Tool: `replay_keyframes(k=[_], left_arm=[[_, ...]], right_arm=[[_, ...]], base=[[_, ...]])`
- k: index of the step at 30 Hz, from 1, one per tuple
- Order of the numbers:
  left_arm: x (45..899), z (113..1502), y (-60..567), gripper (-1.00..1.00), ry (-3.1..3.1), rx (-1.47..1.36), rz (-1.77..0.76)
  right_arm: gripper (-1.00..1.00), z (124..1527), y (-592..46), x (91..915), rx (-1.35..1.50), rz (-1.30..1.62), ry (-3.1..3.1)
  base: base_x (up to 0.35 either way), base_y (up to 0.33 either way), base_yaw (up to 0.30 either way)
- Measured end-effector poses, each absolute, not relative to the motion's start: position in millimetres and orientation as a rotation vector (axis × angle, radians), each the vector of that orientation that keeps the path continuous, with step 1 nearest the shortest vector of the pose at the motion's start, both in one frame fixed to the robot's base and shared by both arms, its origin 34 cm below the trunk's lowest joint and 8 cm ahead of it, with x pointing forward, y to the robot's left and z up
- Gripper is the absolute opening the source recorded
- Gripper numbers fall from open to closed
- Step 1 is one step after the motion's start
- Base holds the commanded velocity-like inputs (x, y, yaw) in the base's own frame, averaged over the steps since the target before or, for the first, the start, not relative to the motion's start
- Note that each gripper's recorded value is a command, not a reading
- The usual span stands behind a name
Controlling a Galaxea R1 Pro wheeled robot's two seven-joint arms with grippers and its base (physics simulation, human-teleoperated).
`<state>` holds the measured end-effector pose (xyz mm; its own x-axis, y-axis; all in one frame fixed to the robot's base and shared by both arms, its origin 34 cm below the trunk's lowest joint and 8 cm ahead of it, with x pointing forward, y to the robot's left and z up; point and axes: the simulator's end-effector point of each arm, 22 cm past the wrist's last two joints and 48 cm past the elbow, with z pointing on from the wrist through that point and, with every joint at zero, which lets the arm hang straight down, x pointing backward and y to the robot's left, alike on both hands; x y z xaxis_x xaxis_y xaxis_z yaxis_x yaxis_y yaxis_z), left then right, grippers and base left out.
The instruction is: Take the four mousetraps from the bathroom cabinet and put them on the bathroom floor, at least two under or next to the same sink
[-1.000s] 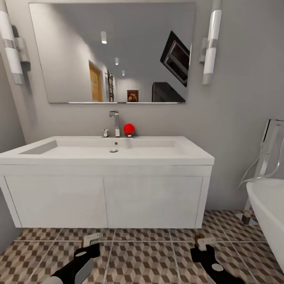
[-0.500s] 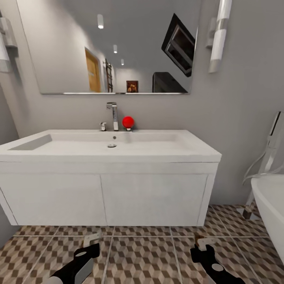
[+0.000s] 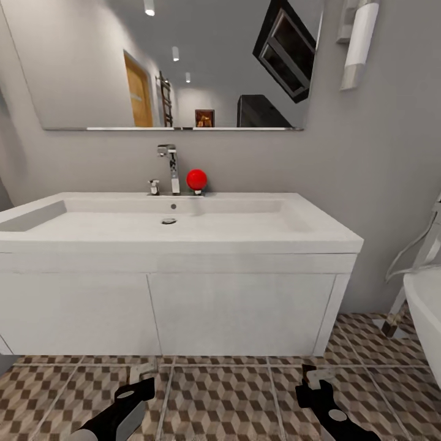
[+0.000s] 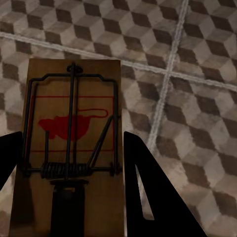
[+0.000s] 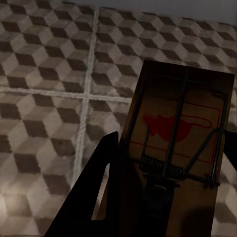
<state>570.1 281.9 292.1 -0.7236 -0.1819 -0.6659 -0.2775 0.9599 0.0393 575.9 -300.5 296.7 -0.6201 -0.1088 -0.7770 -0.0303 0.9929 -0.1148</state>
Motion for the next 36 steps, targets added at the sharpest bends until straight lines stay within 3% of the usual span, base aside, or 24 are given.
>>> replay_keyframes(k=[14,23,36], left_arm=[[557.2,263.2,283.3,-1.00,2.454,-0.321,0.190],[547.7,244.9,283.7,-1.00,2.492,-0.320,0.198],[534.1,219.4,281.7,-1.00,2.541,-0.317,0.206]], right_arm=[[-1.00,267.4,-300.4,563.3,-0.101,-0.111,2.295],[-1.00,249.2,-300.1,554.3,-0.111,-0.111,2.331],[-1.00,222.9,-300.0,540.3,-0.118,-0.109,2.385]], base=[[0.003,0.000,0.000],[0.228,0.000,0.000],[0.017,0.000,0.000]])
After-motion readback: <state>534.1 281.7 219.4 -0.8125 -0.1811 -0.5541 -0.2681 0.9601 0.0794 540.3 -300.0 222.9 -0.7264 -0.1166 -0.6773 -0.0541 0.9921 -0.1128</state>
